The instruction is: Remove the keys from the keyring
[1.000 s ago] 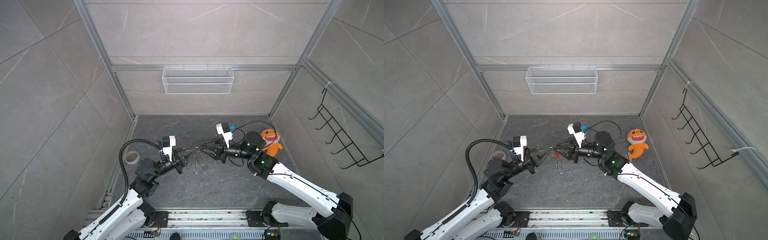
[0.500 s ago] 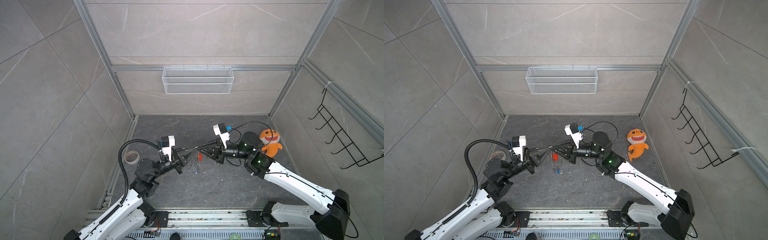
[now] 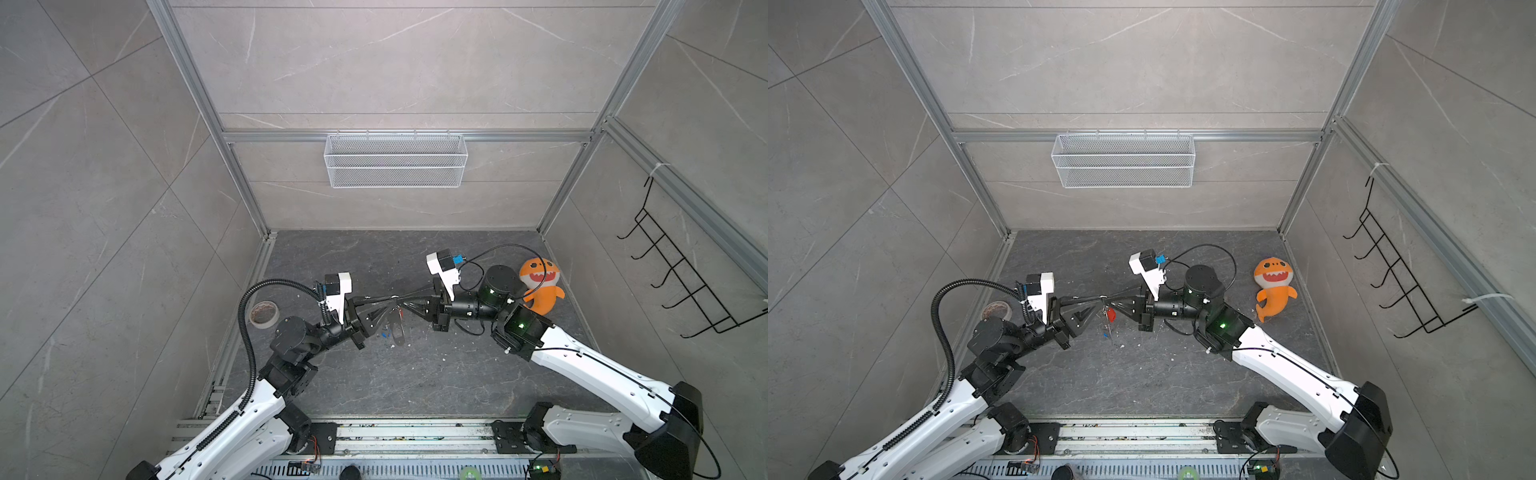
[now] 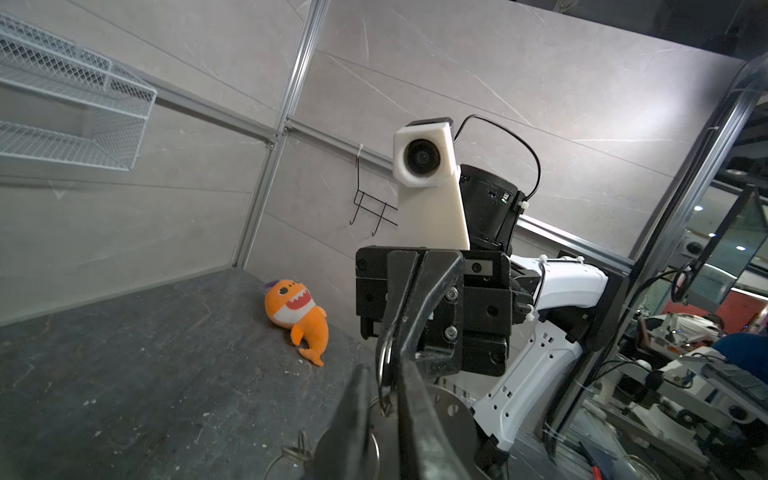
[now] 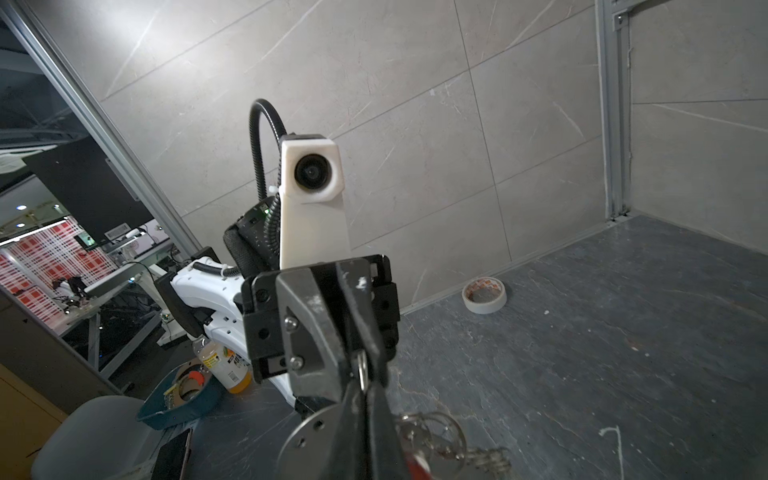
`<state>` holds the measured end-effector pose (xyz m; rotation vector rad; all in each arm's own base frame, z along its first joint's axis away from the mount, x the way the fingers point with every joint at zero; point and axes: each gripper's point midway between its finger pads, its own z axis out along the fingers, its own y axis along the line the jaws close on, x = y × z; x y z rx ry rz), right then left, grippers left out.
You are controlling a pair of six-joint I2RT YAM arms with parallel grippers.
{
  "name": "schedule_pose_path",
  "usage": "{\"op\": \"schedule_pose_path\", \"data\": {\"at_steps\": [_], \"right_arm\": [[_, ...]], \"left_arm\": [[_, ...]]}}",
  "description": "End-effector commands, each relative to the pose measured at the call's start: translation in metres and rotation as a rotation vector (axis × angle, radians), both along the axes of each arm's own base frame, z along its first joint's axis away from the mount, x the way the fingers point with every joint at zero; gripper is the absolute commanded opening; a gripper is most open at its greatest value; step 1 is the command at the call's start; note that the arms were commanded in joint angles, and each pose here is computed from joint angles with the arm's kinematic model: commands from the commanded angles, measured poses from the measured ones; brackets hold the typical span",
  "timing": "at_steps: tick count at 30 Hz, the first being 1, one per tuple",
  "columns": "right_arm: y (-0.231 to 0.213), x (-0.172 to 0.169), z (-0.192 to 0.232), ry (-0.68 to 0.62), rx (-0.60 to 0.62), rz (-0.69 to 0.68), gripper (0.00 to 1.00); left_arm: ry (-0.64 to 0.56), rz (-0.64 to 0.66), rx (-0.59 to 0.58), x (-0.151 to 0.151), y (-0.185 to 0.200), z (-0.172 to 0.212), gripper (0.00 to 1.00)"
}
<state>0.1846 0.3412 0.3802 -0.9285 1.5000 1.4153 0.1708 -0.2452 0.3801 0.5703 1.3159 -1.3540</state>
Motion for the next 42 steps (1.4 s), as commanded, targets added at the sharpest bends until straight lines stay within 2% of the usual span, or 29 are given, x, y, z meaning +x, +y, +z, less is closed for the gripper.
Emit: {"op": "schedule_pose_path", "data": {"at_steps": [1, 7, 15, 31, 42], "right_arm": [[-0.011, -0.005, -0.003, -0.029, -0.091, -0.034, 0.0], [-0.025, -0.013, -0.023, -0.035, -0.331, -0.02, 0.0], [-0.03, -0.025, -0.033, -0.017, -0.473, 0.072, 0.0], [-0.03, -0.028, -0.022, -0.049, -0.49, 0.111, 0.0], [-0.028, -0.025, -0.013, -0.064, -0.474, 0.099, 0.0]], "left_arm": [[-0.038, 0.015, 0.002, -0.005, 0.005, 0.019, 0.31], [-0.015, -0.015, 0.081, -0.011, 0.002, 0.007, 0.33], [-0.026, -0.162, 0.175, -0.027, -0.013, 0.005, 0.32], [-0.005, -0.304, 0.219, -0.035, -0.031, -0.004, 0.29], [0.012, -0.323, 0.233, -0.035, -0.037, -0.009, 0.26]]}}
